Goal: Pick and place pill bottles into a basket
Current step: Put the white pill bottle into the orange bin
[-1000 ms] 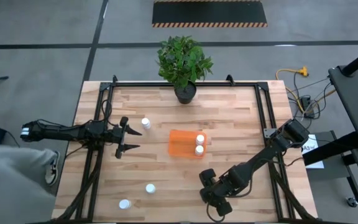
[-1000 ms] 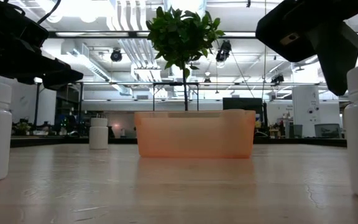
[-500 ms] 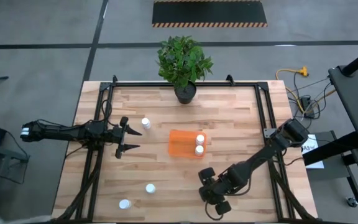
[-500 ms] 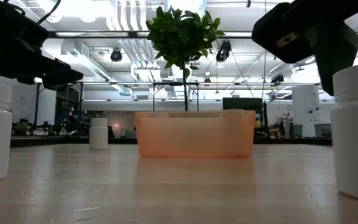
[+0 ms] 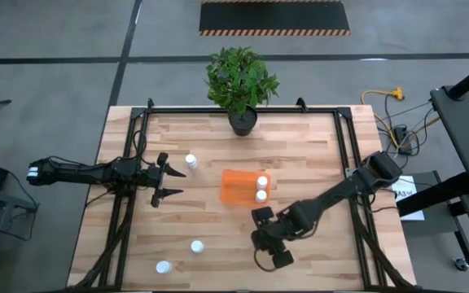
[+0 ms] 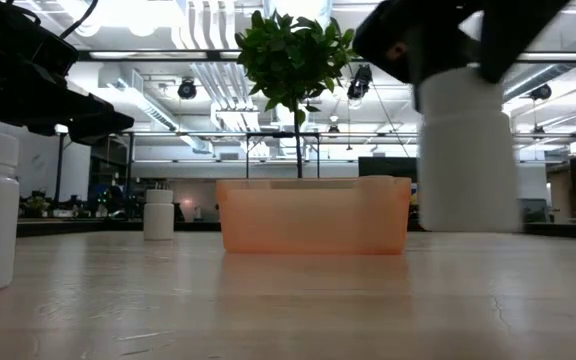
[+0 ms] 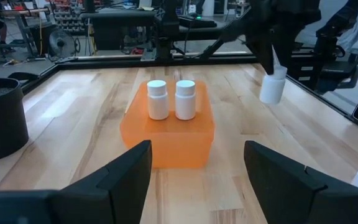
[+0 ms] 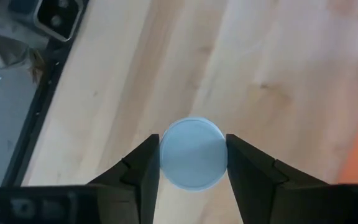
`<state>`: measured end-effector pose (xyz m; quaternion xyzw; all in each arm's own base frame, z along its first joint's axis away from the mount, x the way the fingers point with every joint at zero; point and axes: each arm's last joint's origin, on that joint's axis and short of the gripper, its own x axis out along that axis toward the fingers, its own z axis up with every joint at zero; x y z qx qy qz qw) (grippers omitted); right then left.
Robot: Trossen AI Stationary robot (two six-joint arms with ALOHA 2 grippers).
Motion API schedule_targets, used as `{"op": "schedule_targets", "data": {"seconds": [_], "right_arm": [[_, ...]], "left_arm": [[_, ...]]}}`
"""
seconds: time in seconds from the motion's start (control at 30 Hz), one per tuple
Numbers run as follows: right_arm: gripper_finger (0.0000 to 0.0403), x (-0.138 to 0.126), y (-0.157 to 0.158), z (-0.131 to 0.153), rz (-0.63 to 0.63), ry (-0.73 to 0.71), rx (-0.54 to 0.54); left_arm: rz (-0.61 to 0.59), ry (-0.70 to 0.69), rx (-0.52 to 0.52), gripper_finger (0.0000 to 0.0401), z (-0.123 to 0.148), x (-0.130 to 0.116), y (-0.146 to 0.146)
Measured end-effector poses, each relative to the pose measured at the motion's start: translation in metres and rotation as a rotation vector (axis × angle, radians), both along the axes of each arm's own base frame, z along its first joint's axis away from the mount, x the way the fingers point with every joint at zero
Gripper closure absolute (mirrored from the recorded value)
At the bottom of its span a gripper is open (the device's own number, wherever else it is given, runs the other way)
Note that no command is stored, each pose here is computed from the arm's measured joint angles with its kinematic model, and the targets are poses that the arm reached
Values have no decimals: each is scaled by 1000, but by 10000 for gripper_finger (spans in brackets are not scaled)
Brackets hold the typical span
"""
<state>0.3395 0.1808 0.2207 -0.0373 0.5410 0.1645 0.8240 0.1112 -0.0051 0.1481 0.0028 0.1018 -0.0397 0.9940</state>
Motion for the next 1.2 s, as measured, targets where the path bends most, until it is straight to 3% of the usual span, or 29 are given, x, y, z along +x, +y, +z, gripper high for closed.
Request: {"op": "schedule_targets", "data": {"seconds": [0.47, 1.0, 1.2], "right_arm": [[255, 33, -61, 35, -119, -18, 38], [255, 47, -122, 94, -218, -71, 17], [255, 50, -141, 102, -265, -93, 16]], "left_arm": [[1, 0, 0, 163, 0, 0, 0], [0, 0, 0, 163, 0, 0, 0], [1, 0, 0, 163, 0, 0, 0]]}}
